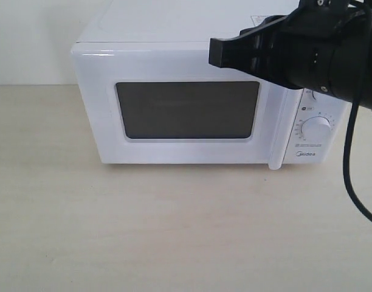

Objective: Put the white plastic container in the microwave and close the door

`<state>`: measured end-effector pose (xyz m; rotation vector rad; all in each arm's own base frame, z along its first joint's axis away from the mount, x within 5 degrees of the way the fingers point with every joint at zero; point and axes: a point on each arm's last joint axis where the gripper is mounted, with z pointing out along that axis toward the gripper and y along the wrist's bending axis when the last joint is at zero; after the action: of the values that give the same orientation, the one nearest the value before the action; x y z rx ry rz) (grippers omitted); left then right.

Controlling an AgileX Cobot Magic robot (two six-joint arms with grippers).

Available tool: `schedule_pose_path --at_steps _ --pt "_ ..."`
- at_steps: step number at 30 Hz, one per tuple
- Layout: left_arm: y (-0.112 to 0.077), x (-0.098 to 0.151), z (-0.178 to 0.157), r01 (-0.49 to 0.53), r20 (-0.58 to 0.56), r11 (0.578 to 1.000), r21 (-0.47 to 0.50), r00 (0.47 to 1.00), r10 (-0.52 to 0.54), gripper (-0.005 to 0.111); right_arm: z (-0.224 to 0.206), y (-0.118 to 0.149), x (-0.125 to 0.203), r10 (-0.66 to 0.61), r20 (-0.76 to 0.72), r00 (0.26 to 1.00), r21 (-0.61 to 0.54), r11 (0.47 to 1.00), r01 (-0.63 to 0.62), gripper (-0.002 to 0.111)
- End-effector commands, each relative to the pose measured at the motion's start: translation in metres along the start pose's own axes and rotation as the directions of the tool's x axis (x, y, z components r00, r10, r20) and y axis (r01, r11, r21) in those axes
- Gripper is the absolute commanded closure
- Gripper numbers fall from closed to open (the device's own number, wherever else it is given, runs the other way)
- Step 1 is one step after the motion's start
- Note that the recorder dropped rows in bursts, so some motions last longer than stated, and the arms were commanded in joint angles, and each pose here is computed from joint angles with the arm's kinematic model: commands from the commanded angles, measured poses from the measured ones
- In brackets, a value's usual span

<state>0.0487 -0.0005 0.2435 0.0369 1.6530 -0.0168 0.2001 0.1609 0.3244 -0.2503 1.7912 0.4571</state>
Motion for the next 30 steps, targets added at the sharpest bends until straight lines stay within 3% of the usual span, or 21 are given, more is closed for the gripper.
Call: schedule_pose_path --at_steps 1,8,10,17,21,30 --pt "0.001 0.017 0.004 0.028 0.049 0.999 -0.036 0.998 -0.026 0.102 -0.001 -0.002 -0.001 -0.001 0.007 1.0 0.007 1.0 0.0 0.108" --pt "0.001 0.04 0.011 0.1 0.057 0.994 -0.044 0.994 -0.098 0.102 -0.001 -0.002 -0.001 -0.001 0.007 1.0 0.007 1.0 0.0 0.108" --pt "0.001 0.037 0.011 0.138 0.094 0.99 -0.035 0.987 -0.134 0.102 -0.001 -0.002 -0.001 -0.001 0.007 1.0 0.007 1.0 0.0 0.108" --pt "0.002 0.045 0.011 0.136 0.011 0.989 -0.056 0.991 -0.136 0.102 -0.001 -0.002 -0.001 -0.001 0.007 1.0 0.007 1.0 0.0 0.108" --pt "0.004 0.059 0.01 0.135 -0.141 0.985 -0.107 0.979 -0.149 0.102 -0.001 -0.002 -0.001 -0.001 0.007 1.0 0.007 1.0 0.0 0.108" --pt "0.004 0.059 0.01 0.147 -0.143 0.983 -0.112 0.976 -0.163 0.102 -0.001 -0.002 -0.001 0.0 0.006 1.0 0.006 1.0 0.0 0.108"
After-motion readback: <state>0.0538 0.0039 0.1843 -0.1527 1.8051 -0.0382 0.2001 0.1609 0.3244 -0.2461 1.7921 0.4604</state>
